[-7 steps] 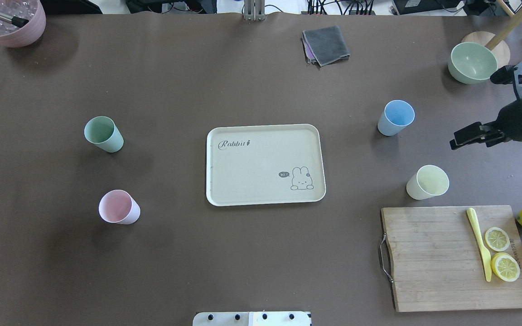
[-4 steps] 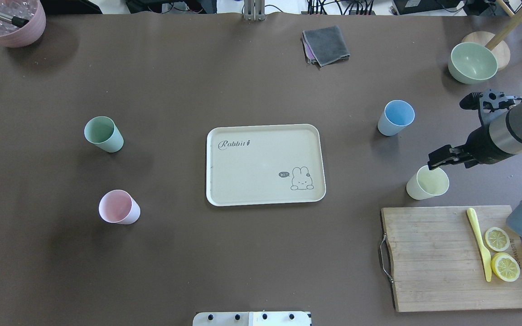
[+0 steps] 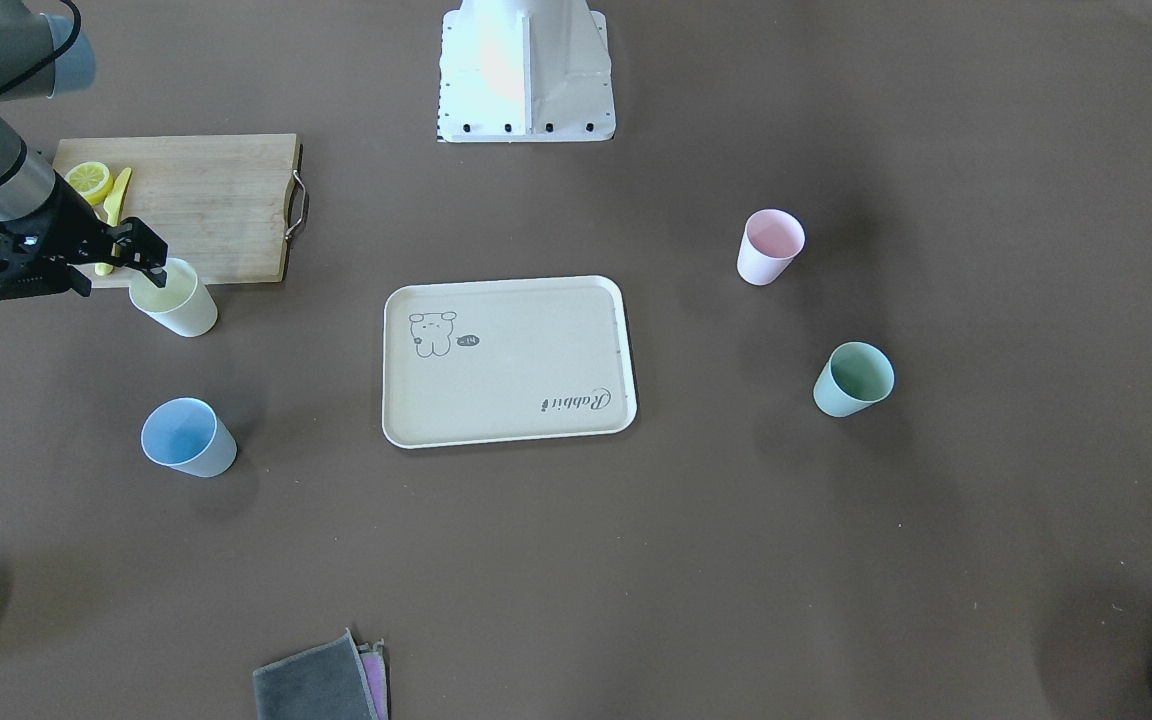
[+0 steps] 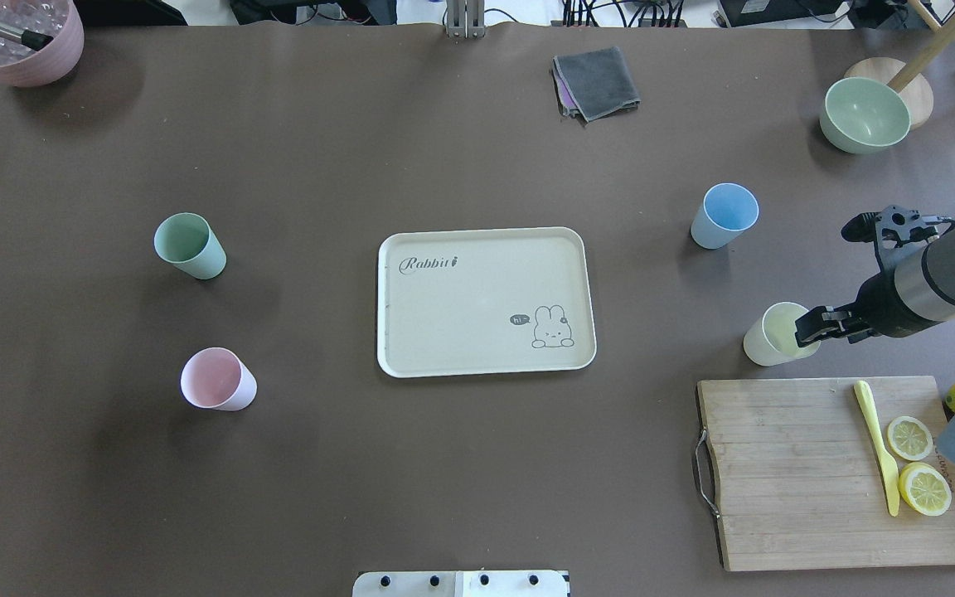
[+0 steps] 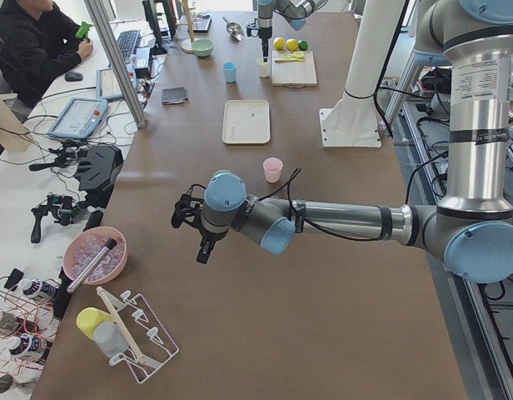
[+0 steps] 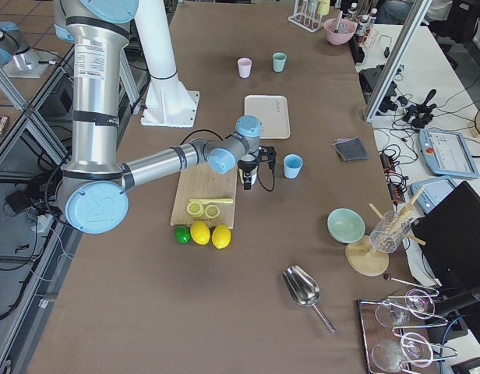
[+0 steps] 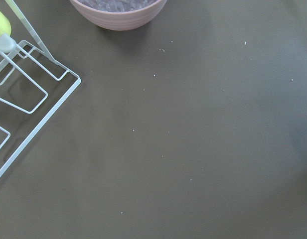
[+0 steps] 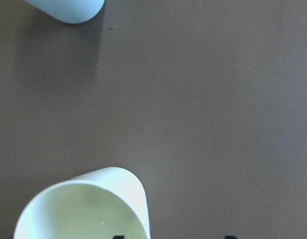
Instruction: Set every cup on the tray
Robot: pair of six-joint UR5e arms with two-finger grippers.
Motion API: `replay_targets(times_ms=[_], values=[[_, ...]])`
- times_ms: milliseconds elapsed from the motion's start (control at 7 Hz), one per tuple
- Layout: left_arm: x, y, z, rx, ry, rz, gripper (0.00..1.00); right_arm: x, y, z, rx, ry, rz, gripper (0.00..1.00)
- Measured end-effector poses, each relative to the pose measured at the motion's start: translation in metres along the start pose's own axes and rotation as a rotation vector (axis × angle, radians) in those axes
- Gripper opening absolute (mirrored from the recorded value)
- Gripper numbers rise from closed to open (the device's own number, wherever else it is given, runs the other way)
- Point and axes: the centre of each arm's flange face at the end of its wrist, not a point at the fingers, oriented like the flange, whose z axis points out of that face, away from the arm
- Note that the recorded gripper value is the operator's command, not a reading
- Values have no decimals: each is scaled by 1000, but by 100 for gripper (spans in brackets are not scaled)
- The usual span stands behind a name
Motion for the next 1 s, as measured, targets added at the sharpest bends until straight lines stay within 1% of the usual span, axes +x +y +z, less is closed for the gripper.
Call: replay_targets(times_ms=[143,286,429,714,857,1000], values=[[0,0,0,1,1,1,98,-3,1,3,2,3,-6,0],[0,0,0,1,1,2,98,-8,2,0,7,-5,-14,0],[0,0,-1,2,2,2,98,-18,1,-7,13,-25,-24,0],[1,0,-2,3,3,1,98,-35,-6,-22,19,-69,-36,0],[3,-3,-3,5,10,-10,98,-43,-15,-35,23,-103,-27,0],[11,-11,-5,12,24,-45,98,-55,-27,-51,26,-139,-1,0]])
